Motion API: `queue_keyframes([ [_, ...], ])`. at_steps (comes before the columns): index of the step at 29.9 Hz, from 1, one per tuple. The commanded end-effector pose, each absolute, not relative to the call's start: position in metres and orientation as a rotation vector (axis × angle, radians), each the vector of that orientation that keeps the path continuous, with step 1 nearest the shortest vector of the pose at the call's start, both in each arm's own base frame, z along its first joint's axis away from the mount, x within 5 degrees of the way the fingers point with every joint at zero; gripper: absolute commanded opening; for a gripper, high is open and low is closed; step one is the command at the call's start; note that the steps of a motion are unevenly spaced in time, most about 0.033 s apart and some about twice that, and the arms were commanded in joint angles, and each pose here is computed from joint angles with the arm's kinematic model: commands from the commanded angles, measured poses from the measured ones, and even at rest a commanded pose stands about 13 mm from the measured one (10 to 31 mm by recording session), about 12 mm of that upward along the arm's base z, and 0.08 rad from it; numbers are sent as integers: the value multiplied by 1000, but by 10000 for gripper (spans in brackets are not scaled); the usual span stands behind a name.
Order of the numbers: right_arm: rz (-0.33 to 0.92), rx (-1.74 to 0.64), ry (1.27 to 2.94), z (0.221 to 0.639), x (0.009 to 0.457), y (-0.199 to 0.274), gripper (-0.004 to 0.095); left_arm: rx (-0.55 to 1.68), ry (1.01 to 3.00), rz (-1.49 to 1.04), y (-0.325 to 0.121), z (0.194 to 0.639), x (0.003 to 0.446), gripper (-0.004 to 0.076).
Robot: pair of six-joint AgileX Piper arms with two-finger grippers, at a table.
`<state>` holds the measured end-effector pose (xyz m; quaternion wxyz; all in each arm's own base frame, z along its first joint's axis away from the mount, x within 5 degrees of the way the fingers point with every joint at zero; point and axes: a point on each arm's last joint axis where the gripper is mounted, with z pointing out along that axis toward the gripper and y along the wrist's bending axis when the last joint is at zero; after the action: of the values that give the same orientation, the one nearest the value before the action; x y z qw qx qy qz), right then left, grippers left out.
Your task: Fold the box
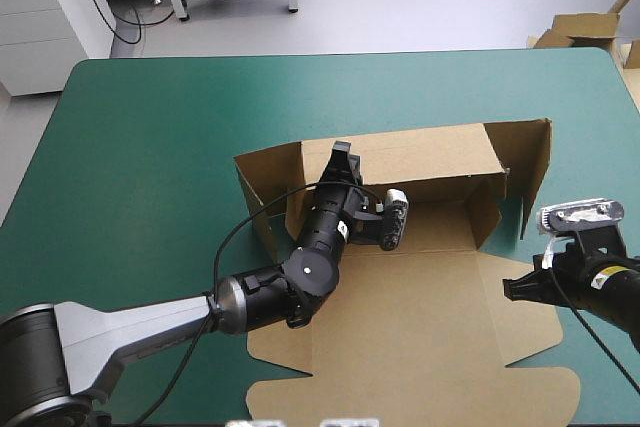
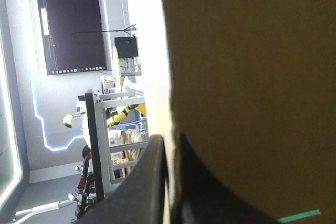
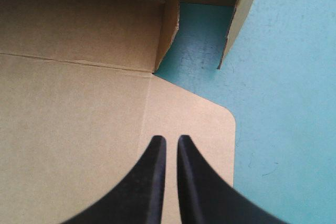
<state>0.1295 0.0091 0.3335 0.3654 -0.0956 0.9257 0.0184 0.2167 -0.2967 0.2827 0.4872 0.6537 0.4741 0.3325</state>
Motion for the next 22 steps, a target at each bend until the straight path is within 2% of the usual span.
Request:
queue_keyframes([
  [1,49,-199,2300,344,132,8,257,1578,1133,748,-300,292,210,-8],
  [6,43,-189,2279,337,135,8,619,1578,1133,748,-300,292,210,-8],
  [9,39,-180,2267,327,138,7,765,1578,1133,748,-300,292,210,-8],
  [12,52,-160,2261,321,140,7,777,1578,1133,748,-300,292,210,-8],
  [16,102,-132,2220,326,141,10,717,1578,1133,748,-300,292,210,-8],
  [22,51,-95,1990,380,153,6,602,1578,1133,748,-300,292,210,-8],
])
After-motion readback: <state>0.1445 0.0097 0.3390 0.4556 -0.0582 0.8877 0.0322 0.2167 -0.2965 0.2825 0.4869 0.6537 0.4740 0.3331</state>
